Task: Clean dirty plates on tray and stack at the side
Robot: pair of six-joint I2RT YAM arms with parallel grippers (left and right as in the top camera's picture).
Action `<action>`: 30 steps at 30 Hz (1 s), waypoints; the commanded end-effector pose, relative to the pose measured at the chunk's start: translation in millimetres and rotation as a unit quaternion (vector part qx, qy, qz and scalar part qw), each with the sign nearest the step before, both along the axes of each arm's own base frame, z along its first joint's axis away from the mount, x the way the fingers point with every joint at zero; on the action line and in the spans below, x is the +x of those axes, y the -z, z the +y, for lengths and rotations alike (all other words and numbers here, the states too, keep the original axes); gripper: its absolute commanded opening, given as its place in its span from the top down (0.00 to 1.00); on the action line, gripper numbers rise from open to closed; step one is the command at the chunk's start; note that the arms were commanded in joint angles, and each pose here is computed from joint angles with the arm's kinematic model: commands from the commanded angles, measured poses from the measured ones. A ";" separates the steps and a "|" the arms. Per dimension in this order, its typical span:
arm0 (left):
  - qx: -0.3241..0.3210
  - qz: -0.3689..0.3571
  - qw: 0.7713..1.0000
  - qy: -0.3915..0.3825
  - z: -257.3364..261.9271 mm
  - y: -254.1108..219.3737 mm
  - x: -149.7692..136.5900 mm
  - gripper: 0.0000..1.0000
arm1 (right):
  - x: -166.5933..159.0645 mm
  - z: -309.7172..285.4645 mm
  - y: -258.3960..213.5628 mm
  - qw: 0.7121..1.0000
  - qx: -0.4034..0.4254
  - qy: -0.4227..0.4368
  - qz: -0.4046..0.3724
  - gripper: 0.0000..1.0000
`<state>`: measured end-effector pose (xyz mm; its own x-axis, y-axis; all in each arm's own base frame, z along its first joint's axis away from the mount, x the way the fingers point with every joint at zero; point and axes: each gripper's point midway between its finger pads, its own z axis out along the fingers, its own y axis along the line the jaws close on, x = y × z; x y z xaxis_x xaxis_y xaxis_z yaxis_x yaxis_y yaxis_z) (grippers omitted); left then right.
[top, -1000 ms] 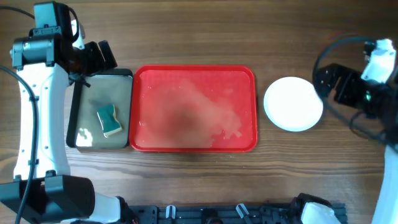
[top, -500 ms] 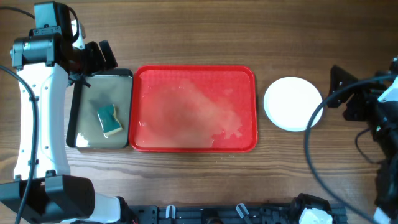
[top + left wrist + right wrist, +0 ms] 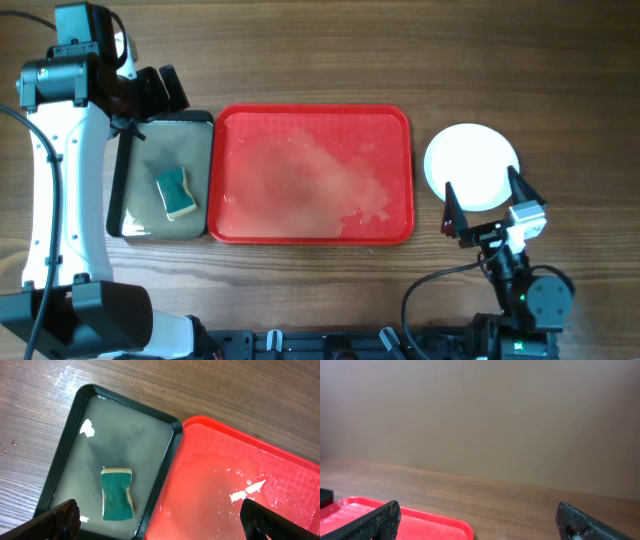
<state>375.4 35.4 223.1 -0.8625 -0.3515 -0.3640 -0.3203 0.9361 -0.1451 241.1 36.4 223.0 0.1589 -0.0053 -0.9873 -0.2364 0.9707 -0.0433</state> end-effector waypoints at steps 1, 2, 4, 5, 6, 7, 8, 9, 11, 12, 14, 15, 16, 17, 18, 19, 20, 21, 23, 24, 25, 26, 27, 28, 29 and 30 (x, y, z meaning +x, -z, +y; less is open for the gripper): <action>-0.009 0.001 1.000 -0.003 -1.6 1.7 0.7 0.00 | -1.5 5.0 9.7 1.000 0.003 -0.004 0.000 0.00; -0.009 0.001 1.000 -0.003 -1.6 1.7 0.7 0.00 | -1.9 8.0 11.8 1.000 0.002 -0.011 0.005 0.00; -0.009 0.001 1.000 -0.002 -1.6 1.6 0.8 0.00 | -2.7 10.2 18.0 1.000 0.002 -0.015 0.017 0.00; -0.009 0.001 1.000 -0.003 -1.6 1.6 0.8 0.00 | -1.4 10.1 30.4 0.999 0.002 -0.015 0.043 0.00; -0.009 0.001 1.000 -0.003 -1.6 1.6 0.8 0.00 | -0.8 10.1 43.1 0.997 0.003 -0.015 0.069 0.00; -0.009 0.001 1.000 -0.002 -1.6 1.6 0.8 0.00 | -0.4 9.5 42.9 0.997 0.003 -0.013 0.070 0.01; -0.009 0.001 1.000 -0.003 -1.6 1.7 0.7 0.00 | -0.1 9.5 44.1 0.997 0.003 -0.013 0.072 0.00; -0.009 0.001 1.000 -0.003 -1.6 1.7 0.7 0.00 | 0.2 9.5 45.0 0.997 0.003 -0.013 0.074 0.00; -0.009 0.001 1.000 -0.002 -1.6 1.7 0.7 0.00 | 0.4 9.5 45.6 0.997 0.003 -0.013 0.076 0.00; -0.009 0.001 1.000 -0.002 -1.6 1.7 0.7 0.00 | 0.4 9.5 45.6 0.997 0.003 -0.013 0.076 0.00; -0.009 0.001 1.000 -0.003 -1.6 1.7 0.7 0.00 | 0.4 9.5 45.6 0.997 0.003 -0.013 0.076 0.00; -0.009 0.001 1.000 -0.003 -1.6 1.7 0.7 0.00 | 0.4 9.5 45.6 0.997 0.003 -0.013 0.076 0.00; -0.010 0.002 1.000 -0.001 -2.8 1.8 0.5 0.00 | 0.4 9.5 45.6 0.997 0.003 -0.013 0.076 0.00; -0.007 0.000 1.000 -0.005 0.8 0.5 0.3 0.00 | 0.4 9.5 45.6 0.997 0.003 -0.013 0.076 0.00; -0.007 -0.002 1.000 -0.006 1.1 -1.1 -0.8 0.00 | 0.4 9.5 45.6 0.997 0.003 -0.013 0.076 0.00; -0.006 -0.013 1.000 -0.002 -2.4 -9.0 -2.7 0.00 | 0.4 9.5 45.6 0.997 0.003 -0.013 0.076 0.00; -0.004 -0.027 1.000 0.004 -7.1 -18.6 -5.6 0.00 | 0.4 9.5 45.6 0.997 0.003 -0.013 0.076 0.00; -0.002 -0.049 0.999 0.020 -18.8 -34.3 -11.8 0.00 | 0.4 9.5 45.6 0.997 0.003 -0.013 0.076 0.00; -0.001 -0.104 0.993 0.057 -46.2 -70.5 -32.9 0.00 | 0.4 9.5 45.6 0.997 0.003 -0.013 0.076 0.00; 0.000 -0.137 0.988 0.071 -54.8 -91.7 -46.6 0.00 | 0.4 9.5 45.6 0.997 0.003 -0.013 0.076 0.00; 0.005 -0.153 0.985 0.074 -55.9 -102.9 -56.5 0.00 | 0.4 9.5 45.6 0.997 0.003 -0.013 0.076 0.00; 0.004 -0.184 0.980 0.076 -57.2 -121.5 -72.3 0.00 | 0.4 9.5 45.6 0.997 0.003 -0.013 0.076 0.00; -0.003 -0.210 0.974 0.081 -59.8 -132.8 -86.6 0.00 | 0.4 9.5 45.6 0.997 0.003 -0.013 0.076 0.00; -0.001 -0.235 0.969 0.081 -59.1 -137.2 -97.2 0.00 | 0.4 9.5 45.6 0.997 0.003 -0.013 0.076 0.00; 0.006 -0.263 0.962 0.076 -56.4 -137.6 -103.3 0.00 | 0.4 9.5 45.6 0.997 0.003 -0.013 0.076 0.00; 0.011 -0.294 0.953 0.073 -54.8 -135.0 -106.6 0.00 | 0.4 9.5 45.6 0.997 0.003 -0.013 0.076 0.00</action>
<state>281.2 -20.6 375.9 -0.5929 -0.2239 -0.7735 -0.0634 0.9706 -0.2324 241.1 47.2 176.5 0.0030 0.0049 -1.0000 -0.2749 0.9615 0.0039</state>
